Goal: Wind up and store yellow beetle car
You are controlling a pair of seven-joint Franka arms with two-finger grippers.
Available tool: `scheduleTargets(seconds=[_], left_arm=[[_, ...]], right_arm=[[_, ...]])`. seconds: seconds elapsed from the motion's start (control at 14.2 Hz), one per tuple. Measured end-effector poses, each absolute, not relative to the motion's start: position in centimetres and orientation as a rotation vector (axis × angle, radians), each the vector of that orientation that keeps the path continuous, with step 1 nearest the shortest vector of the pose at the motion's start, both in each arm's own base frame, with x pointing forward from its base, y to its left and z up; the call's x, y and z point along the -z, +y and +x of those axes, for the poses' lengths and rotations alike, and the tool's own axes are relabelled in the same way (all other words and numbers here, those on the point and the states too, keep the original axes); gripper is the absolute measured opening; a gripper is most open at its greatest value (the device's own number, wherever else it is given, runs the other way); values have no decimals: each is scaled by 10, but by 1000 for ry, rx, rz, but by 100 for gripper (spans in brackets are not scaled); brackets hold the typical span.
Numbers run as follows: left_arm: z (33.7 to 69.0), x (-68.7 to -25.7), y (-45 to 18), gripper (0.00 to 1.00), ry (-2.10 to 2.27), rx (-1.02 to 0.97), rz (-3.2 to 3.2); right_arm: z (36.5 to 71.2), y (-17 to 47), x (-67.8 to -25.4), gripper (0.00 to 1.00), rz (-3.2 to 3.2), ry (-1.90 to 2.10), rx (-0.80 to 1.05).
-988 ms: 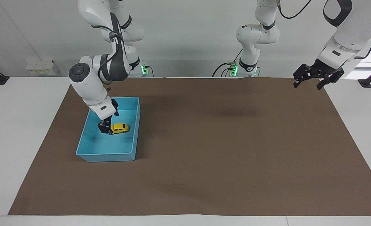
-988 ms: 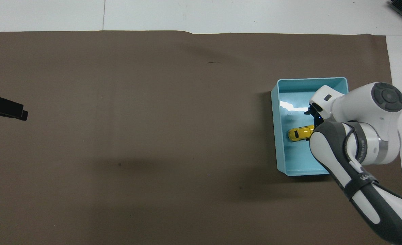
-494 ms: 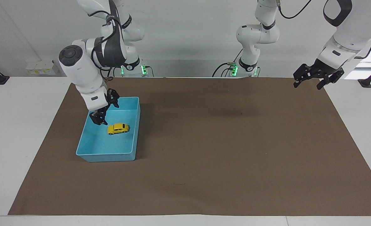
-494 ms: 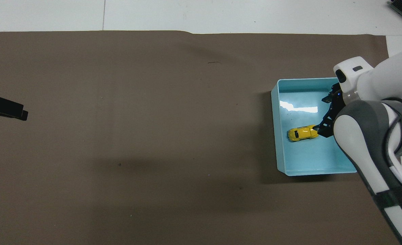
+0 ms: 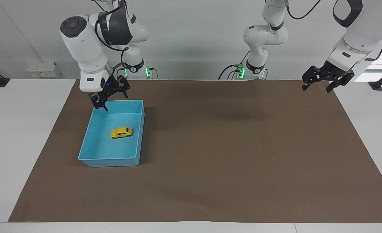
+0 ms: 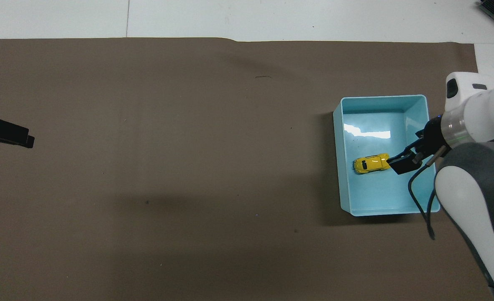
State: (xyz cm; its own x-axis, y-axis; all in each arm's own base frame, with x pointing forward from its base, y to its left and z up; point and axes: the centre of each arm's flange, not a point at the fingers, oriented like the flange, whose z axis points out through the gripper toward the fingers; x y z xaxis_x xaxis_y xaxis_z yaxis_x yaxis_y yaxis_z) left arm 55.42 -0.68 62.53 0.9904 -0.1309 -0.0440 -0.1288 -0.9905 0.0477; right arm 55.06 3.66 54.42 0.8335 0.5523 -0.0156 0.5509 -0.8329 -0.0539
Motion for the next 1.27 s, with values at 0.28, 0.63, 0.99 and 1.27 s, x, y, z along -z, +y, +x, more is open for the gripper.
scheduleTargets(seconds=[0.28, 0.63, 0.99, 1.27], left_arm=[[554, -625, -7, 100, -202, 73, 3089], [554, -625, -7, 100, -202, 73, 3089], [554, -625, -7, 100, -202, 73, 3089], [554, -625, -7, 100, -202, 73, 3089]], right_arm=[[550, 3, -564, 100, -3052, -514, -60], [552, 13, -579, 100, -3101, -78, -28], [554, 9, -587, 100, -3102, -10, -4], [554, 7, -589, 100, -3102, -1, 3]])
